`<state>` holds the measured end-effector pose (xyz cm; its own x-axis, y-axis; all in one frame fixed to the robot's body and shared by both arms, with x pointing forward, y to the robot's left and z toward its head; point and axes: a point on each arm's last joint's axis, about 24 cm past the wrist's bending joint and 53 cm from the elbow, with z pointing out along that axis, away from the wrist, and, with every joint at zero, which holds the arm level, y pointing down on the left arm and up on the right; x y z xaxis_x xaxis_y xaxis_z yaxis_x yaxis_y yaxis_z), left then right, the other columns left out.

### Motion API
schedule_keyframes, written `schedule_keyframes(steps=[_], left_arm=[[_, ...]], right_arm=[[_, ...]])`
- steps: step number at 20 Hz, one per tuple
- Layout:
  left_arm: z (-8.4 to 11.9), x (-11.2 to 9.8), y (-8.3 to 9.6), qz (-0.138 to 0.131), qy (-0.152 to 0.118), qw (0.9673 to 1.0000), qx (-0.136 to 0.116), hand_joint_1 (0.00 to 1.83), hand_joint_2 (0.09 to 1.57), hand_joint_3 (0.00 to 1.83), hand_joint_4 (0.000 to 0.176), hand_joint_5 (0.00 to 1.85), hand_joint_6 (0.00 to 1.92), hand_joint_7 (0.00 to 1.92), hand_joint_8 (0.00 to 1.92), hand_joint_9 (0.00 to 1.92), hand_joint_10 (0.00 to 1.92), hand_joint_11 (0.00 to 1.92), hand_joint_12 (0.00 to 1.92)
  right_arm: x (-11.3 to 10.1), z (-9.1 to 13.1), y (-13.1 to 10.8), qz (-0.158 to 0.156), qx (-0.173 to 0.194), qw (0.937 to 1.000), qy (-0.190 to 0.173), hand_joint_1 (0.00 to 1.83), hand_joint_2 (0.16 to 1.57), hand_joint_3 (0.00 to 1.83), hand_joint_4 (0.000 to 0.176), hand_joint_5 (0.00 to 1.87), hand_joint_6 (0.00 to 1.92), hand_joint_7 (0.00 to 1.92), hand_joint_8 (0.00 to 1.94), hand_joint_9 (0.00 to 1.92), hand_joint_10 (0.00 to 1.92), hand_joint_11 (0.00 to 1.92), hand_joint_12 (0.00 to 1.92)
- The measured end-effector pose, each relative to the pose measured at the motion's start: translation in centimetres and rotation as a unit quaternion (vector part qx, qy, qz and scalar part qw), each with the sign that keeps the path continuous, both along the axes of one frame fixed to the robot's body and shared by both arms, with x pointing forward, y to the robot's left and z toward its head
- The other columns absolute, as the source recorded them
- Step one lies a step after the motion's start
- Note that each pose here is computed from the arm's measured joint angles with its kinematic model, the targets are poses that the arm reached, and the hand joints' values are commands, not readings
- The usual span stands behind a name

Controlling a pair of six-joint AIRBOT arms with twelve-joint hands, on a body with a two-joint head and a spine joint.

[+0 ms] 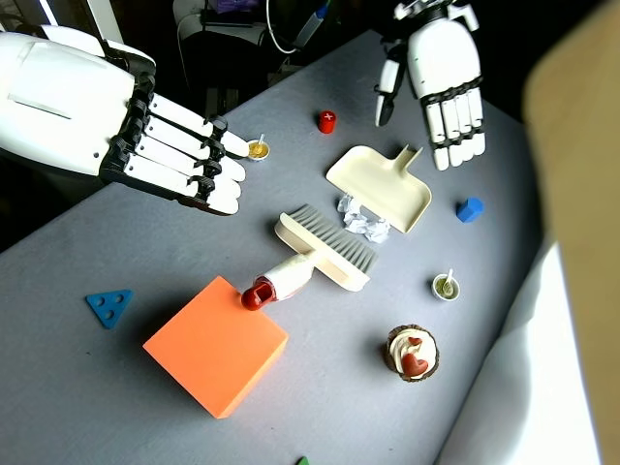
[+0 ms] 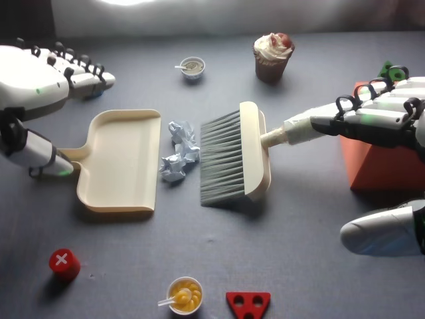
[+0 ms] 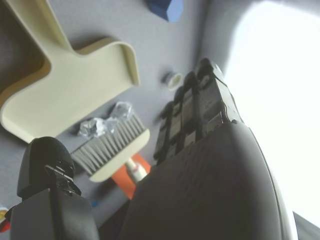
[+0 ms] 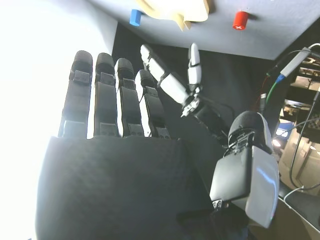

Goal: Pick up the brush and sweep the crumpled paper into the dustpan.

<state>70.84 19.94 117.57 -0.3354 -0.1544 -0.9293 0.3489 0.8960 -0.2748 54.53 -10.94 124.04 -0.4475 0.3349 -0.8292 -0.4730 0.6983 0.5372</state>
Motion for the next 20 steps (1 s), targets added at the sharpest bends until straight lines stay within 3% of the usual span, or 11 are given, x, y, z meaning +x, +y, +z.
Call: schedule_keyframes(steps=[3, 6, 11, 17, 20], left_arm=[[0.1, 0.0, 0.3, 0.014, -0.008, 0.9999, -0.005, 0.85, 1.00, 0.00, 0.000, 0.00, 0.00, 0.03, 0.00, 0.06, 0.00, 0.08, 0.02], [-1.4, -0.5, 0.5, 0.027, 0.014, 0.9995, -0.005, 0.81, 1.00, 0.00, 0.000, 0.00, 0.00, 0.04, 0.00, 0.06, 0.00, 0.06, 0.01], [-2.8, -0.7, 1.8, 0.055, 0.021, 0.9983, -0.003, 0.72, 1.03, 0.01, 0.000, 0.07, 0.00, 0.11, 0.01, 0.10, 0.00, 0.08, 0.02], [-3.3, -0.4, 2.5, 0.067, 0.016, 0.9976, 0.008, 0.72, 1.04, 0.00, 0.000, 0.12, 0.01, 0.14, 0.01, 0.12, 0.01, 0.10, 0.03], [-4.0, -0.2, 2.3, 0.064, 0.019, 0.9976, 0.014, 0.71, 1.05, 0.00, 0.000, 0.26, 0.01, 0.17, 0.00, 0.14, 0.00, 0.12, 0.03]], right_arm=[[0.0, 0.0, 0.0, 0.000, 0.000, 1.0000, 0.000, 0.00, 0.96, 0.00, 0.000, 0.11, 0.01, 0.18, 0.01, 0.19, 0.01, 0.18, 0.02], [0.0, 0.0, 0.0, 0.000, 0.000, 1.0000, 0.000, 0.00, 0.95, 0.00, 0.000, 0.09, 0.00, 0.16, 0.00, 0.18, 0.00, 0.17, 0.01], [0.0, 0.0, 0.0, 0.000, 0.000, 1.0000, 0.000, 0.00, 0.96, 0.00, 0.000, 0.11, 0.01, 0.17, 0.00, 0.19, 0.01, 0.20, 0.02], [0.0, 0.1, 0.0, 0.000, -0.002, 1.0000, -0.003, 0.00, 0.96, 0.00, 0.000, 0.15, 0.01, 0.19, 0.01, 0.21, 0.00, 0.20, 0.01], [0.1, 0.2, 0.0, -0.001, -0.001, 1.0000, -0.005, 0.00, 0.97, 0.00, 0.000, 0.15, 0.01, 0.21, 0.01, 0.22, 0.01, 0.20, 0.01]])
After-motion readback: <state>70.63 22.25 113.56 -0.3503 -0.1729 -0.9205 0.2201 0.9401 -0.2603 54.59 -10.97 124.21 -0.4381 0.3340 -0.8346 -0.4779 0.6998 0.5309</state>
